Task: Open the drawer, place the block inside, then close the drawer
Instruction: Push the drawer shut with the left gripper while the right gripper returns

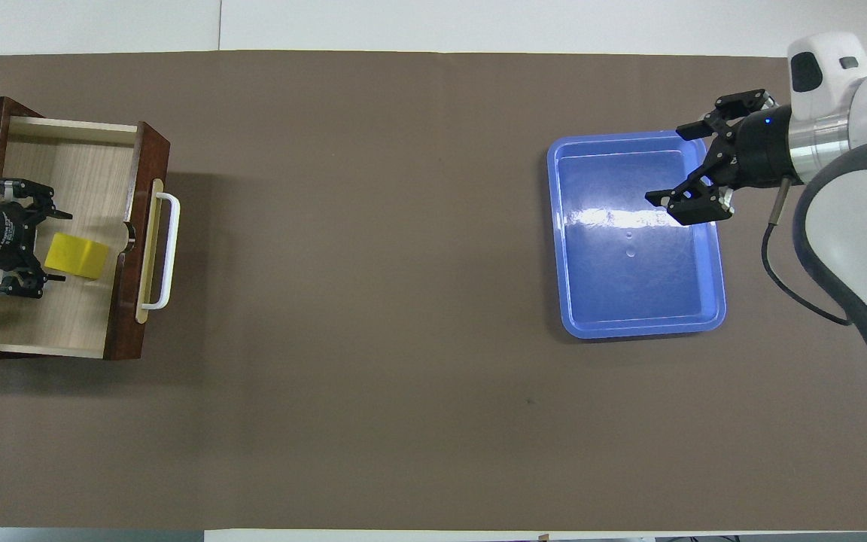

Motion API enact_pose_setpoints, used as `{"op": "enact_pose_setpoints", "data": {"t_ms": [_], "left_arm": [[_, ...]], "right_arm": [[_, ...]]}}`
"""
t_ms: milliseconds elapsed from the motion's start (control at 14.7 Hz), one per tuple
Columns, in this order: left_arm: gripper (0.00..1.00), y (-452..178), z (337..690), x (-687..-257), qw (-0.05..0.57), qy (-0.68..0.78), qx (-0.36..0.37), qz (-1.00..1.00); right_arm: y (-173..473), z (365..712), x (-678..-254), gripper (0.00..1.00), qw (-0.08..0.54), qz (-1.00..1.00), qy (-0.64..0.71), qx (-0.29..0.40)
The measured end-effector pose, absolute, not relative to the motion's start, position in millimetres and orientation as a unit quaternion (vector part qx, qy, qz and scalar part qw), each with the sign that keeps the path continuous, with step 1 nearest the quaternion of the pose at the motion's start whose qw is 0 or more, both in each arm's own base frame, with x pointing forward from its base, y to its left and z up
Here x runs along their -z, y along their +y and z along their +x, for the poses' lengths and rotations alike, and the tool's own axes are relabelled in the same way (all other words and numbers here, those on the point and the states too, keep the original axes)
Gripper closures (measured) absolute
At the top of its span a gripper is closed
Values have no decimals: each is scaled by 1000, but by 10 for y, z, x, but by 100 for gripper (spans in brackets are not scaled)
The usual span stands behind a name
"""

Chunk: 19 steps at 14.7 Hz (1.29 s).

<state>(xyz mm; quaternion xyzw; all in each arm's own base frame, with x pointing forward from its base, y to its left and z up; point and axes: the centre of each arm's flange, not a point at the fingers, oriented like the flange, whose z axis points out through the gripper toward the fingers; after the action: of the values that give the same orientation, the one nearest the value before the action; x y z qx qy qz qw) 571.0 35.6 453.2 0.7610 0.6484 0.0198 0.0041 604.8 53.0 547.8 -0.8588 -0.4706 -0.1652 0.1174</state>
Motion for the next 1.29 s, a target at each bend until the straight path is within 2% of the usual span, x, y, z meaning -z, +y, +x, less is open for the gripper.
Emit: {"op": "enact_pose_setpoints", "data": {"t_ms": [271, 475, 746, 1018, 1289], "left_arm": [[0, -714, 5714, -4786, -4, 616, -16, 788], [0, -1081, 5622, -4634, -18, 600, -8, 799], [0, -735, 5613, -4325, -29, 620, -6, 784], [0, -462, 5661, -4379, -20, 648, -8, 761], [0, 477, 5697, -4419, -28, 661, -27, 749]], "right_arm": [[472, 5746, -5864, 0, 108, -908, -386, 125], [358, 5574, -6006, 0, 96, -943, -308, 85], [151, 5369, -6205, 0, 68, -982, -174, 15], [66, 5235, -6348, 0, 36, -996, -69, -31], [-59, 5187, -6393, 0, -18, -998, -40, -48]]}}
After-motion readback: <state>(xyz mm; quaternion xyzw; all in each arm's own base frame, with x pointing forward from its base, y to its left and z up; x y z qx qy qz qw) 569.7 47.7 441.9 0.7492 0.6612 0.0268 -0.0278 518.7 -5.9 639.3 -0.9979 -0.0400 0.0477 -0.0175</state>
